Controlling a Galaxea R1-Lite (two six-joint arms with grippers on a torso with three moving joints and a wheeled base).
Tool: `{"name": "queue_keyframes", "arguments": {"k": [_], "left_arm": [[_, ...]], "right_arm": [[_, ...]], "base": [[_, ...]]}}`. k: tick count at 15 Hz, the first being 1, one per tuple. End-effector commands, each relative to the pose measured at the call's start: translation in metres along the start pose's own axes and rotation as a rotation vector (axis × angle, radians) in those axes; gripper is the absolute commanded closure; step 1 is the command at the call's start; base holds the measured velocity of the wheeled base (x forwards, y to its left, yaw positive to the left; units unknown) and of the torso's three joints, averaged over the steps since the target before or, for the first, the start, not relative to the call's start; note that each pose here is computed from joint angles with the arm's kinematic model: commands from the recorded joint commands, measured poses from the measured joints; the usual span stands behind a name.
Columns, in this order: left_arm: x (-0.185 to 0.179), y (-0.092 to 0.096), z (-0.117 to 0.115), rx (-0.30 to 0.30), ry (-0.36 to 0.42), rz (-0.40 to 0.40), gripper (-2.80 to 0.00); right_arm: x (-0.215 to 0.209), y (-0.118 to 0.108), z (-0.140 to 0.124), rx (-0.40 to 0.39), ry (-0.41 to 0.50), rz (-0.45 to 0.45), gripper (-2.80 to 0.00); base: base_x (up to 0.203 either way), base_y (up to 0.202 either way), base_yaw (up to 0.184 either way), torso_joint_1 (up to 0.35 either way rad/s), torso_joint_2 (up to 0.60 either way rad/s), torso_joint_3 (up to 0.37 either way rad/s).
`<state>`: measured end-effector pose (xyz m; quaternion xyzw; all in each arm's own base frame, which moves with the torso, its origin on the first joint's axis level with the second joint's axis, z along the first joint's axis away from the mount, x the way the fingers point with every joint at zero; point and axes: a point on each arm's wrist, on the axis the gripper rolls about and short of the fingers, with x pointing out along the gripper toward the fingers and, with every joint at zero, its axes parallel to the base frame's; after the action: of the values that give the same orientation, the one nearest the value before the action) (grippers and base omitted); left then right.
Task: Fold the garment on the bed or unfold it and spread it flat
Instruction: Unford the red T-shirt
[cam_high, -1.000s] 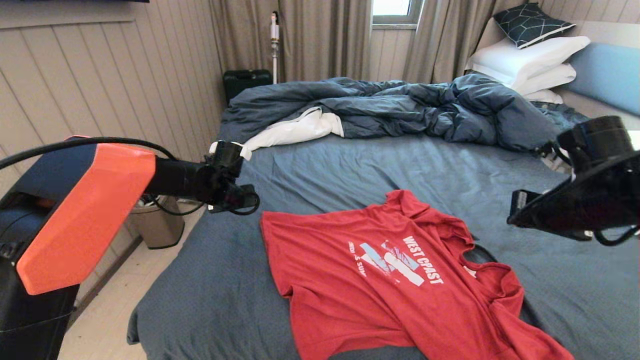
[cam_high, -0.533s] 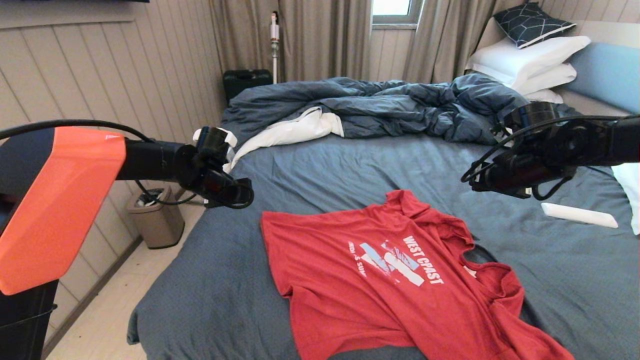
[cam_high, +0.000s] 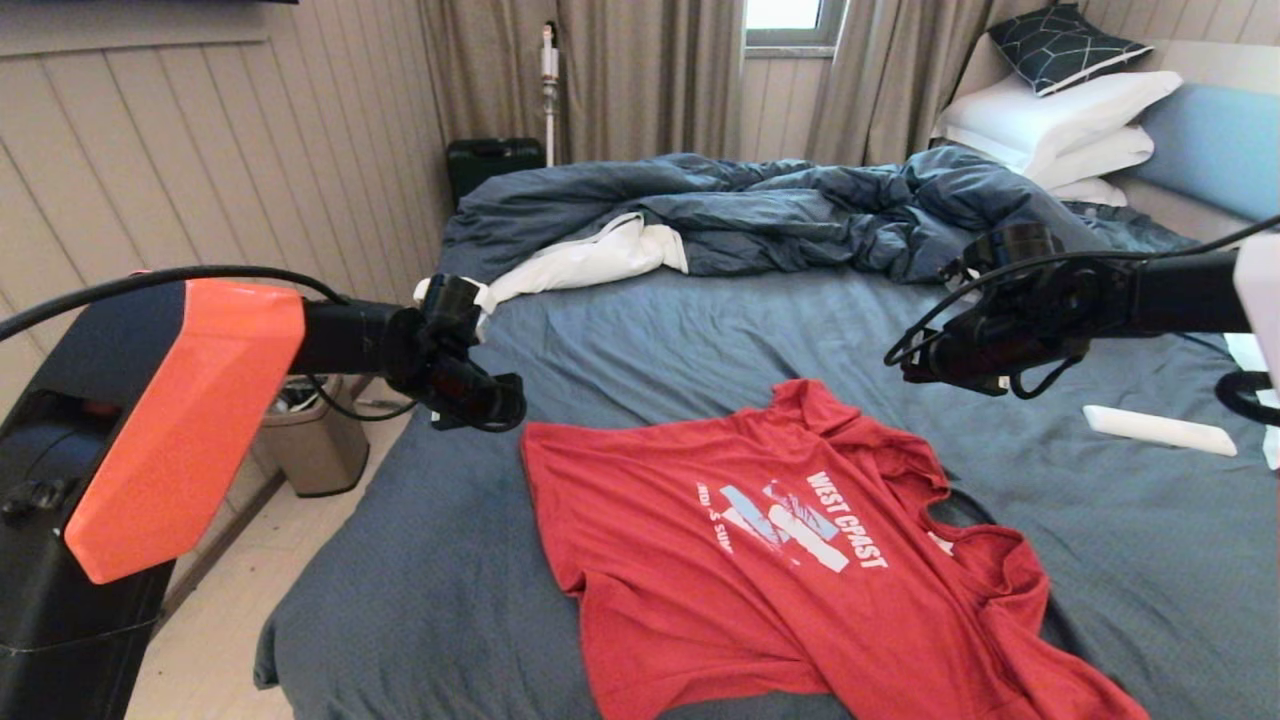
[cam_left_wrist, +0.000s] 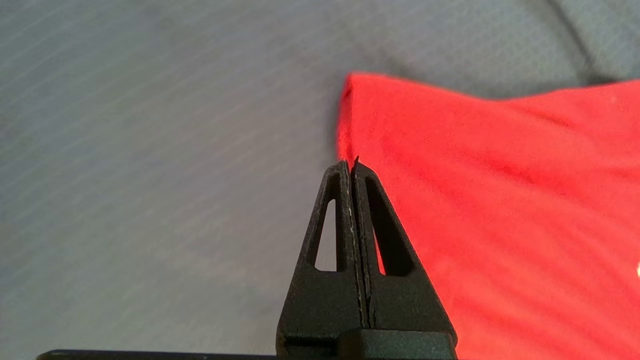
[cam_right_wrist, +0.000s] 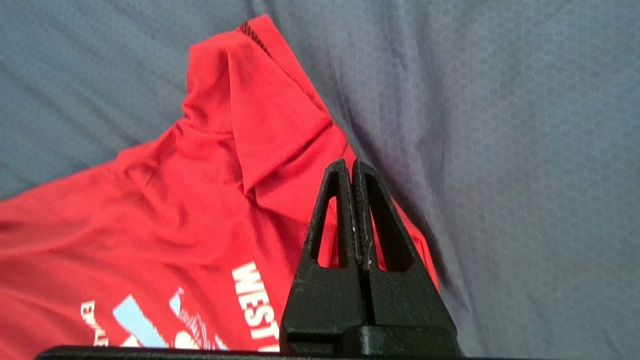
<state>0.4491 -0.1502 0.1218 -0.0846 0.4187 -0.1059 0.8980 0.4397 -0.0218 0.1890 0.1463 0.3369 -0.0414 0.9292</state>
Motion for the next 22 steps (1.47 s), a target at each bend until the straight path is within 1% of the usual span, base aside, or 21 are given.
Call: {"name": "queue_keyframes", "arguments": {"k": [1,2,4,9,13,14,15,18,21,22], "left_arm": [[0.015,0.000,-0.007,0.002,0.023,0.003,0.00],[0.017,-0.003,-0.009,0.001,0.021,-0.001,0.00],[0.011,-0.010,-0.008,-0.014,0.014,0.000,0.00],[0.012,-0.011,-0.009,-0.087,0.014,-0.001,0.00],[0.009,-0.012,-0.010,-0.091,0.015,-0.005,0.00],[0.010,-0.013,-0.011,-0.090,0.018,-0.005,0.00],[0.010,-0.015,-0.012,-0.086,0.021,-0.007,0.00],[0.011,-0.017,-0.013,-0.084,0.023,-0.008,0.00],[0.018,-0.021,-0.021,-0.075,0.045,-0.011,0.00],[0.020,-0.020,-0.022,-0.076,0.040,-0.013,0.00]], "right_arm": [[0.006,-0.002,-0.001,0.006,0.005,-0.003,0.00],[0.005,-0.001,0.002,0.003,-0.007,0.001,-2.80],[0.005,-0.002,0.004,-0.001,-0.016,0.004,-2.80],[0.010,-0.001,0.004,0.002,-0.013,0.004,-2.80],[0.010,-0.003,0.005,-0.002,-0.018,0.003,-2.80],[0.016,-0.003,0.004,-0.001,-0.011,0.001,-2.80],[0.017,-0.003,0.004,0.000,-0.010,0.001,0.00],[0.015,-0.004,0.004,-0.004,-0.011,0.002,0.00],[0.015,-0.003,0.003,-0.012,-0.008,0.002,0.00],[0.015,-0.003,0.003,-0.012,-0.008,0.002,0.00]], "base": [[0.000,0.000,0.000,0.000,0.00,0.000],[0.000,0.000,0.000,0.000,0.00,0.000],[0.000,0.000,0.000,0.000,0.00,0.000],[0.000,0.000,0.000,0.000,0.00,0.000],[0.000,0.000,0.000,0.000,0.00,0.000],[0.000,0.000,0.000,0.000,0.00,0.000],[0.000,0.000,0.000,0.000,0.00,0.000],[0.000,0.000,0.000,0.000,0.00,0.000],[0.000,0.000,0.000,0.000,0.00,0.000],[0.000,0.000,0.000,0.000,0.00,0.000]]}}
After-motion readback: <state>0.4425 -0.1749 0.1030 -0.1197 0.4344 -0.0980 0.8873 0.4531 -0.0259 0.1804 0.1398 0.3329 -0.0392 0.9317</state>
